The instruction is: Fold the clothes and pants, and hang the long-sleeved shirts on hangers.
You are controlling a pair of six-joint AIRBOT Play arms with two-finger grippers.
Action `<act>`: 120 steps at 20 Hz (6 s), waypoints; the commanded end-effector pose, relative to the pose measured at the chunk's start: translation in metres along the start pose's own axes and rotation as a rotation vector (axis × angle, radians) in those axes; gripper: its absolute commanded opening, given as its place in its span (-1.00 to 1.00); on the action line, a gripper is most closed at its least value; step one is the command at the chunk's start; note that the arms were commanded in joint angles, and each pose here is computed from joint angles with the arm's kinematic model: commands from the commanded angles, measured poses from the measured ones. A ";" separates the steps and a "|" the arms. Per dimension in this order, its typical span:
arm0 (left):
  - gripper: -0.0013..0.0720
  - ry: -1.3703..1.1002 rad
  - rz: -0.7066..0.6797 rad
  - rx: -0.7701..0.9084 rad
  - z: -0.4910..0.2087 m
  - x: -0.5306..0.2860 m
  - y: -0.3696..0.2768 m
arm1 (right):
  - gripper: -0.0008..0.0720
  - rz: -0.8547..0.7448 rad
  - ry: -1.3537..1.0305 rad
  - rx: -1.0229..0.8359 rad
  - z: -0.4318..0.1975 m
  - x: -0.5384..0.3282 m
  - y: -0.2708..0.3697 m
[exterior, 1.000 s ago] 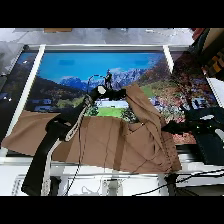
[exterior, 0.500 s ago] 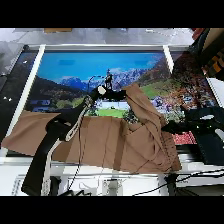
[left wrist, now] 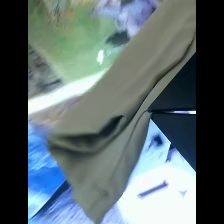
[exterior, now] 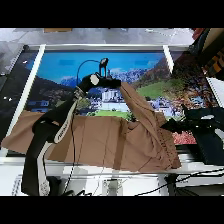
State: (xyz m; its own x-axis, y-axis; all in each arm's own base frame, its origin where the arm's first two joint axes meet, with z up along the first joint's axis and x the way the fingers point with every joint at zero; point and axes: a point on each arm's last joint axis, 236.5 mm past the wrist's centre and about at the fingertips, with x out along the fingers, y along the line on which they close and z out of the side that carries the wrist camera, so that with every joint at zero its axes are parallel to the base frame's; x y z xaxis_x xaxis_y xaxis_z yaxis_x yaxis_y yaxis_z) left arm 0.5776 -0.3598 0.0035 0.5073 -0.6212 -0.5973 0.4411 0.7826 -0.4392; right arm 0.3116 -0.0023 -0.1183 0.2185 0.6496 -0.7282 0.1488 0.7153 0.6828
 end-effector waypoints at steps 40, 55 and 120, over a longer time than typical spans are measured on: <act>-0.93 0.107 0.750 0.080 0.049 -0.407 0.251 | -0.88 -0.209 -0.560 -0.062 0.141 -0.078 0.023; -0.93 0.447 0.675 0.269 -0.016 -0.391 0.272 | -0.88 -0.252 -0.508 -0.105 0.132 -0.074 0.015; -0.93 -0.235 0.488 -0.627 -0.013 -0.422 0.439 | -0.88 -0.231 -0.523 -0.089 0.134 -0.074 0.019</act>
State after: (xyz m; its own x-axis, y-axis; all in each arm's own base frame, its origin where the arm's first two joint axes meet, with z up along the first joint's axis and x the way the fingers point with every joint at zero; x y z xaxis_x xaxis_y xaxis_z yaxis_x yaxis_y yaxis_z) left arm 0.5384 0.2385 0.0156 0.6534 -0.1809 -0.7351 -0.3823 0.7593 -0.5267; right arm 0.4218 -0.0669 -0.0465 0.6166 0.2968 -0.7292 0.1564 0.8615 0.4830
